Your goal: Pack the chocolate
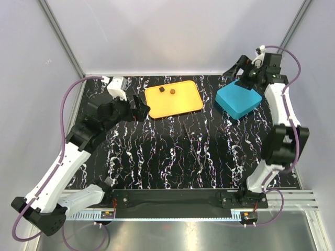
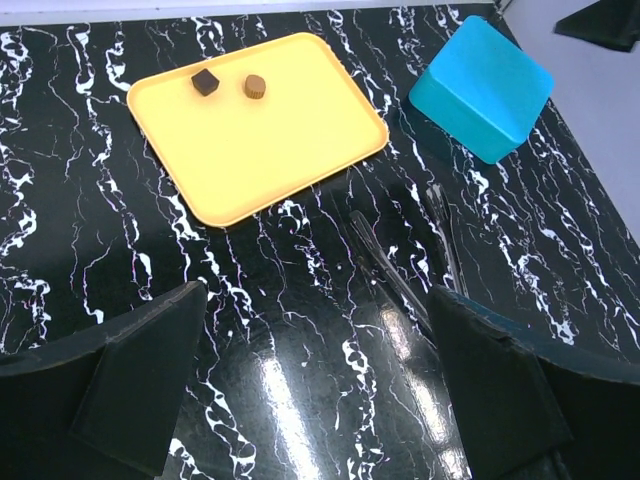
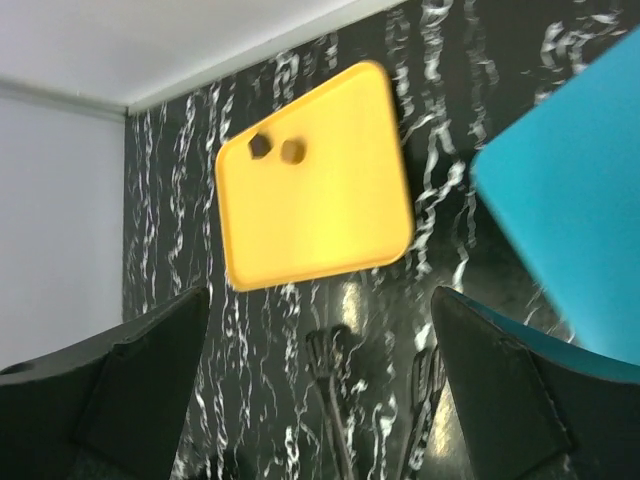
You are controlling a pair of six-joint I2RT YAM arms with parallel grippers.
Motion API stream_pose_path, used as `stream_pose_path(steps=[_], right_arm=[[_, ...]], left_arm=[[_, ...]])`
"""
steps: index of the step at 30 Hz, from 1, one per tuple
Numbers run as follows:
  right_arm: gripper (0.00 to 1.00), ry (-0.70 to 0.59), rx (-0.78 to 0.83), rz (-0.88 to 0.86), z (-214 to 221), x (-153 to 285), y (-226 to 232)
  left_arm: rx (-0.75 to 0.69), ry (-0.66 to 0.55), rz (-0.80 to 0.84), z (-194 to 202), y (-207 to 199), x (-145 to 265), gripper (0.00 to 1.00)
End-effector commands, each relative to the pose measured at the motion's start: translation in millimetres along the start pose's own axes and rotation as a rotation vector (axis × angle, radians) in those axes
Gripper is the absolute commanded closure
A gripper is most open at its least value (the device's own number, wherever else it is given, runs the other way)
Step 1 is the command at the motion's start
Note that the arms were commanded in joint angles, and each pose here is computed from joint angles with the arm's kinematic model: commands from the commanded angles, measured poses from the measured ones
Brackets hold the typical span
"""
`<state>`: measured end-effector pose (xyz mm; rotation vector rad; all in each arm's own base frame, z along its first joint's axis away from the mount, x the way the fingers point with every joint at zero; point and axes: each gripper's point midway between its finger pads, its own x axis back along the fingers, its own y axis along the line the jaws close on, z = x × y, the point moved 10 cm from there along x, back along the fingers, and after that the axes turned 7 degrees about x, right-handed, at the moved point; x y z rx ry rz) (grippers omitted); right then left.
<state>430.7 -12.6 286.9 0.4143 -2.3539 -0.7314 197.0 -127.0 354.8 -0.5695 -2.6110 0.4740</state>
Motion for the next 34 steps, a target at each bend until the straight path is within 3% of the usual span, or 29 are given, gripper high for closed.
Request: stream_pose_path(steps=[1, 7, 10, 15, 21, 34], right_arm=[[0.0, 0.084, 0.121, 0.111, 42, 30, 49], [0.0, 0.082, 0.118, 0.183, 97, 85, 75], [0.0, 0.002, 0.147, 0.171, 115, 116, 81], [0.0, -0.152, 0.258, 0.105, 135, 152, 90], [0.0, -0.218, 0.292, 0.05, 143, 163, 93], [0.0, -0.166, 0.285, 0.012, 144, 153, 92]], left_arm=[[-0.017, -0.08, 0.056, -8, -5, 10, 0.01], [-0.075, -0.01, 0.062, 15, 6, 7, 0.01], [-0.102, 0.038, 0.048, 37, 17, 7, 0.01], [-0.109, -0.033, 0.101, 48, 21, 20, 0.01], [-0.135, -0.089, 0.081, 45, 24, 27, 0.01], [-0.157, -0.126, 0.068, 42, 26, 35, 0.01]])
